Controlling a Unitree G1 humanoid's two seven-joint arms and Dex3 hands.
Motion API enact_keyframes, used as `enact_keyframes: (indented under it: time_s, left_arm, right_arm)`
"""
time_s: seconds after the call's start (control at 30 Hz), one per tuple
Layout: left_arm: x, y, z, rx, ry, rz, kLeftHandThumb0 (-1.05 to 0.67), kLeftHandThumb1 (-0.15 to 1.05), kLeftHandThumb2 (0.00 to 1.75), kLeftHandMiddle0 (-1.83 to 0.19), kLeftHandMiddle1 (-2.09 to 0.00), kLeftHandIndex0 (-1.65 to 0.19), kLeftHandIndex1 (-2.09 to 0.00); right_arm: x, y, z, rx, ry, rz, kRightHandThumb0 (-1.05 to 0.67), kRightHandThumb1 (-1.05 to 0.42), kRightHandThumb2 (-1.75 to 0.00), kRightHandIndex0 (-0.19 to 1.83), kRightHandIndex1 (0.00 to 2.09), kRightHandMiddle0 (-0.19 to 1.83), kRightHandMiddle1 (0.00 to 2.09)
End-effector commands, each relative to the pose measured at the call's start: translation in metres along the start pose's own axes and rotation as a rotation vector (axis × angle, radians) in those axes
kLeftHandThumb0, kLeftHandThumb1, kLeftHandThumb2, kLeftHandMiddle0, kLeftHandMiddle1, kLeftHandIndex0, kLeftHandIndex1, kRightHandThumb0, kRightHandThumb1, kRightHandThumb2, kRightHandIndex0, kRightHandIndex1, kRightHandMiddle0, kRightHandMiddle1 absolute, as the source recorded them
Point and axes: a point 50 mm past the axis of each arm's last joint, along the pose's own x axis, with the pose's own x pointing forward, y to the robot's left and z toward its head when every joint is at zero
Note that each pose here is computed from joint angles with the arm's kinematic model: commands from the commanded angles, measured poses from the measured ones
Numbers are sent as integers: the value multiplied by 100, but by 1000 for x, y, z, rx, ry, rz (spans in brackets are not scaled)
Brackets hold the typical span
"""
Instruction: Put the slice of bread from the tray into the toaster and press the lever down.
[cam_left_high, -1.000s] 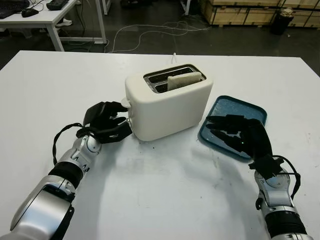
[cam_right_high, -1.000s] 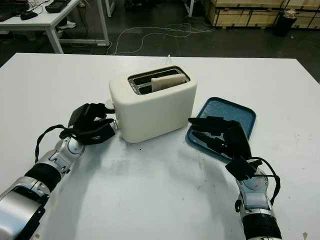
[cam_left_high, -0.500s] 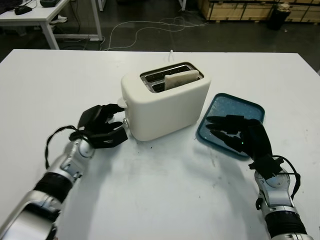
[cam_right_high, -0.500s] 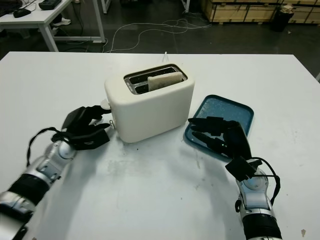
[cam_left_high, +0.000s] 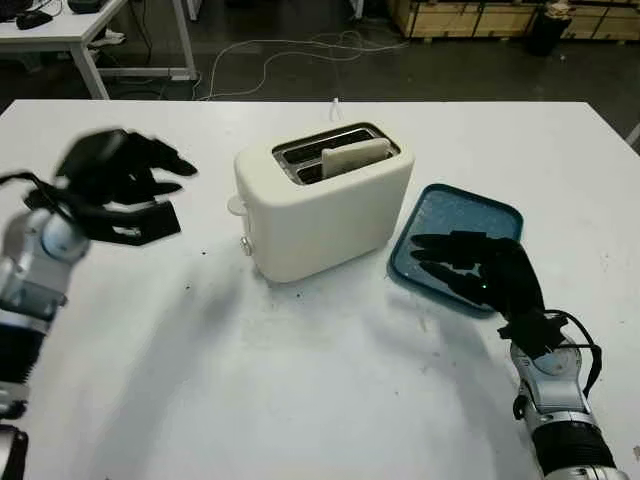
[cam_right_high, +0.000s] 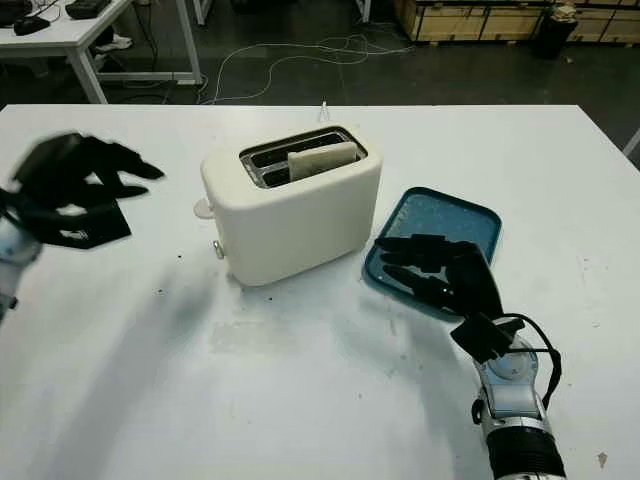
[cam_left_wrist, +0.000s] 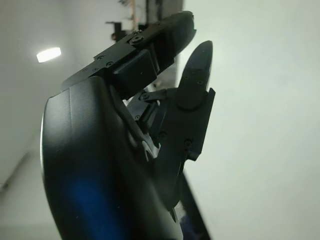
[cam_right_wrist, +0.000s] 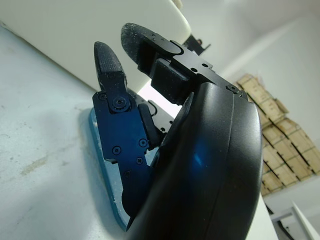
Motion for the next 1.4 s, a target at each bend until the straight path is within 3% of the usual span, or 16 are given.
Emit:
enact_keyframes:
  time_s: [0.0,0.13,0.27,0.4,0.67,0.7,0.8,0.9,1.37]
  left_arm:
    - [5,17,2,54,-13,38,-34,78,0,-88,-128,-129,-5]
    - [11,31,11,101,-54,24,-33,77,0,-91,-126,-131,-5]
    - [18,39,29,149,-164,-80,-34,80,1,-97,-118,-131,-5]
    - [20,33,49,152,-278,-213,-35,83,0,-107,-90,-130,-2]
    - [18,16,75,163,-451,-325,-46,80,0,-116,-51,-135,-2]
    - [19,14,77,163,-462,-336,-45,78,0,-121,-51,-136,-2]
    - [20,9,81,161,-476,-362,-44,74,0,-116,-91,-139,-2]
    - [20,5,83,170,-499,-362,-44,74,0,-114,-106,-141,-2]
    - [20,-14,72,331,-522,-275,-42,78,0,-105,-123,-140,0]
  right_arm:
    - [2,0,1,-8,-2,11,-37,-88,0,113,0,106,0]
    - [2,-1,2,-6,-5,11,-37,-88,0,113,0,106,0]
    - [2,0,2,-14,-2,16,-37,-88,0,113,0,106,0]
    - [1,0,2,-18,3,20,-37,-88,0,113,0,106,0]
    - [0,0,1,-21,9,24,-37,-88,0,113,0,106,0]
    - [0,0,1,-23,11,25,-37,-88,0,113,0,106,0]
    - [-1,1,1,-21,15,29,-37,-88,0,113,0,106,0]
    - [-1,1,0,-16,17,29,-37,-89,0,113,0,106,0]
    - [-2,2,0,-18,23,42,-38,-89,0,114,1,106,0]
